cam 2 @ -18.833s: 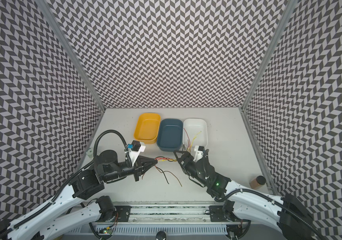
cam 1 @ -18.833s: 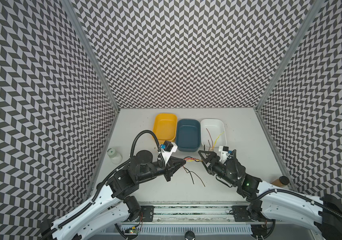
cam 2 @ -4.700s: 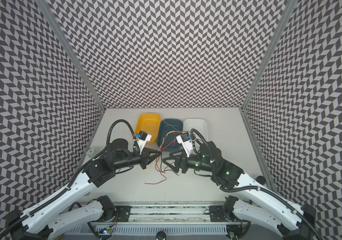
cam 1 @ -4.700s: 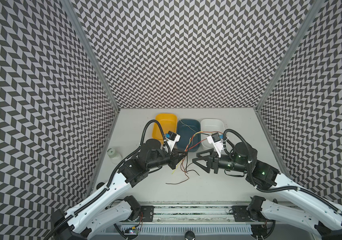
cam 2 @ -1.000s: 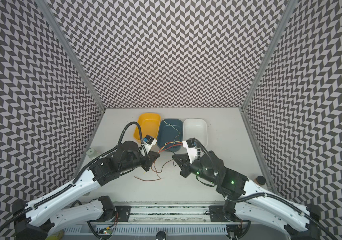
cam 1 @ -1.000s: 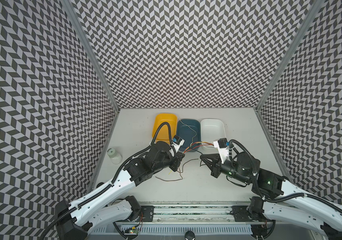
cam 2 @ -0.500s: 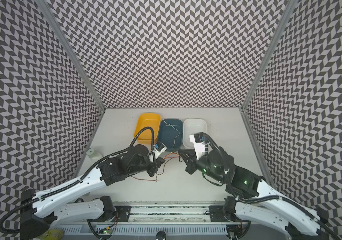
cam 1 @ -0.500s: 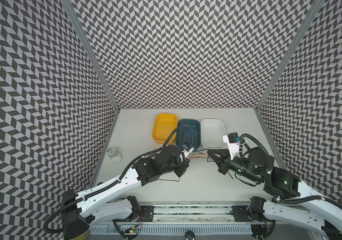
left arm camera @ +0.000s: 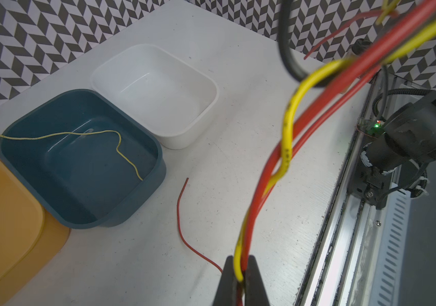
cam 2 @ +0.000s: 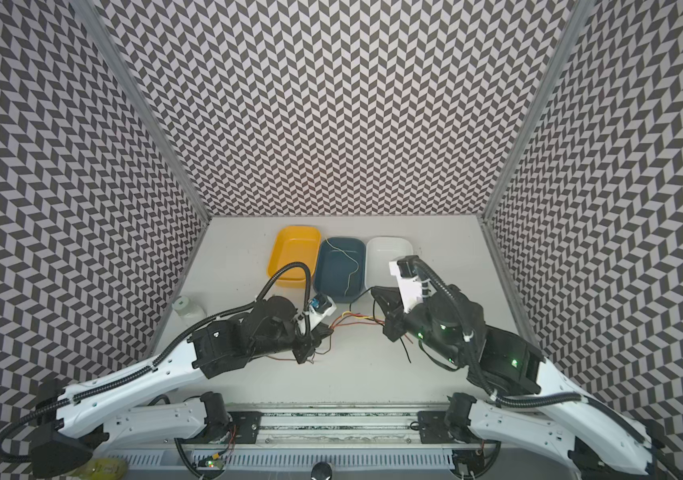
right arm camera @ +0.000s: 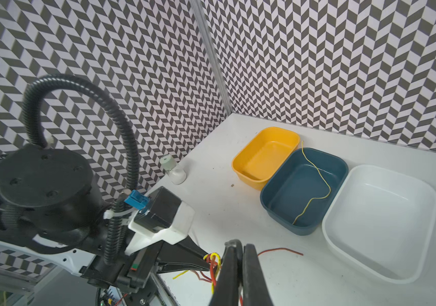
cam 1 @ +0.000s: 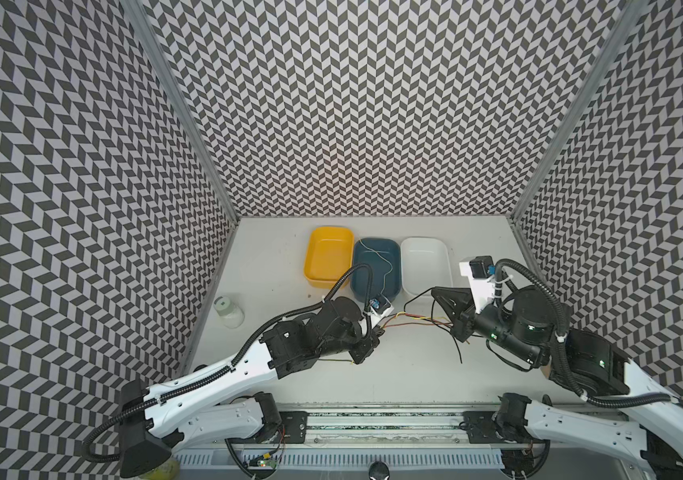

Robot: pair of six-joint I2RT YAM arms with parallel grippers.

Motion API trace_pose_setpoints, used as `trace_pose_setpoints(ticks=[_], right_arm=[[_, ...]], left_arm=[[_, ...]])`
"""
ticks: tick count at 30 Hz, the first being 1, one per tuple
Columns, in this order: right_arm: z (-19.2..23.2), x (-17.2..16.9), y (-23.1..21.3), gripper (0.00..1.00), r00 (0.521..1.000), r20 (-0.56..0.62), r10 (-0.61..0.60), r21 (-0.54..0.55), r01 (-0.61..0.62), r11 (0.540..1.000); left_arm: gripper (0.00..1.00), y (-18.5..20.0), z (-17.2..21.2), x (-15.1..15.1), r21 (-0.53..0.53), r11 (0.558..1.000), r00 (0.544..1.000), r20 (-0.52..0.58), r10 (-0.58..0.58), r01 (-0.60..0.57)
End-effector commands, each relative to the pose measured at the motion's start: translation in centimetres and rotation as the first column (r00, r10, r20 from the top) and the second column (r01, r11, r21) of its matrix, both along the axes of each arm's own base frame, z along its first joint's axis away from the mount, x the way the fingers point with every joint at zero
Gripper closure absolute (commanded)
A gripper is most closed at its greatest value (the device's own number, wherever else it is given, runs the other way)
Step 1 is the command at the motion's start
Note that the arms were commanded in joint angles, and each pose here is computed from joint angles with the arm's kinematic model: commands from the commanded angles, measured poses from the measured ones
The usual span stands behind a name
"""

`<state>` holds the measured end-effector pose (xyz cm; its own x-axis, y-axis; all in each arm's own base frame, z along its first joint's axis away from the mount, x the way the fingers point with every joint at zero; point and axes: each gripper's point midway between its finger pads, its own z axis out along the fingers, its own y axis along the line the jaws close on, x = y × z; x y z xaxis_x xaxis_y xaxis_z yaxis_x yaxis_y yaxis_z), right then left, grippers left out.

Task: Untangle the cables
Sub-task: 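Pull the black wire with the right gripper away from the left gripper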

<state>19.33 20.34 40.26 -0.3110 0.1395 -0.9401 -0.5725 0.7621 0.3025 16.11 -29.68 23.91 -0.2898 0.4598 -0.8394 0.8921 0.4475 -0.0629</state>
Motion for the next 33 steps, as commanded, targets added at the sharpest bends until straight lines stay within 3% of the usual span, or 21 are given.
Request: trace_pose_setpoints(ticks=[1,7,13,23,33], right_arm=[[4.0,0.5,-2.6,1.00,0.989,0.106,-0.101,0.043,0.097,0.994],[2.9,1.0,-4.5,1.00,0.981,0.107,-0.164,0.002,0.164,0.986],[1.0,1.8,-5.2,1.00,0.981,0.066,-0.184,-0.011,0.185,0.983],[-3.3,4.9,-6.9,1.00,0.958,-0.087,-0.274,-0.083,0.268,0.960],[-3.7,6.6,-11.5,1.00,0.883,-0.124,-0.453,-0.102,0.443,0.891]], left_arm=[[1.00,1.4,-1.9,-1.3,0.072,0.997,0.999,-0.025,-0.021,0.023],[1.00,3.5,1.5,-0.7,-0.041,0.998,0.993,0.102,0.059,-0.055],[1.00,4.1,3.9,-2.1,-0.157,0.988,0.990,0.138,0.027,-0.005],[1.00,3.5,4.3,-4.1,-0.185,0.978,0.991,0.104,-0.080,0.098],[1.00,5.7,5.3,-1.5,-0.176,0.982,0.977,0.190,0.098,-0.065]])
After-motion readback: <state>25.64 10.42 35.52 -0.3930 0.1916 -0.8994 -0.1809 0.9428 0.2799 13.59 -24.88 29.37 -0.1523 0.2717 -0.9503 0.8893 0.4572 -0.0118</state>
